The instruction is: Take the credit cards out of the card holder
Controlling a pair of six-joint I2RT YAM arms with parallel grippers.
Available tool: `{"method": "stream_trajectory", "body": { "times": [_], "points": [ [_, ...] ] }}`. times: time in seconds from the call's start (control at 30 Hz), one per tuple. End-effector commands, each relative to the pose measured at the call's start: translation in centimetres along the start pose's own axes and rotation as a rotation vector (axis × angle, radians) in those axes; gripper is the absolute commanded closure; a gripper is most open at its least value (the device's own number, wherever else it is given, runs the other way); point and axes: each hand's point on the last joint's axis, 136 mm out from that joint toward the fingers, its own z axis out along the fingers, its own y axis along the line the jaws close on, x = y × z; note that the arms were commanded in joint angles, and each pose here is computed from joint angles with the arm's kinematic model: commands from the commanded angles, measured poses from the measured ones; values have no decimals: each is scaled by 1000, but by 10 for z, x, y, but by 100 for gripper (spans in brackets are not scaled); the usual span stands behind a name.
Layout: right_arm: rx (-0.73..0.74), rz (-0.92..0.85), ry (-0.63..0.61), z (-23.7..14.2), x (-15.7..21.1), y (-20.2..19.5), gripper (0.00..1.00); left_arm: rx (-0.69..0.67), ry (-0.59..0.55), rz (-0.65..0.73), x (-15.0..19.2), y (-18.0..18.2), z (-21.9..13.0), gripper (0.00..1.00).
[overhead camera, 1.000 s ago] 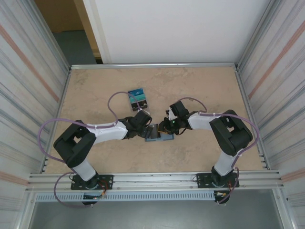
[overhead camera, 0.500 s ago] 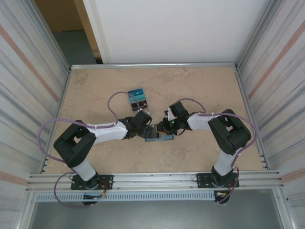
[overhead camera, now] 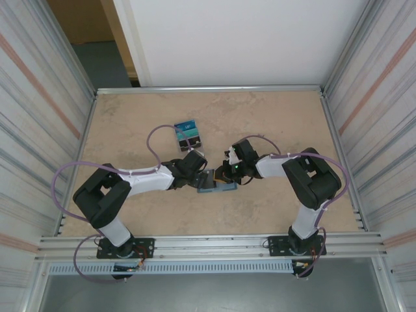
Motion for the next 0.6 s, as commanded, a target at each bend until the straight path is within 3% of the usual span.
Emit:
{"method": "stream_trajectory", "body": {
  "times": [0.0,0.23,0.57],
  "points": [
    [49,41,6,-4,7,-18,94,-23,67,23,19,3,3,13],
    [63,41,-15,-16,2,-23,97,-32,69,27,19,5,4,13],
    [46,53,-19,-20,-2,-24,89,-36,76,31,21,5,6,13]
  ]
}}
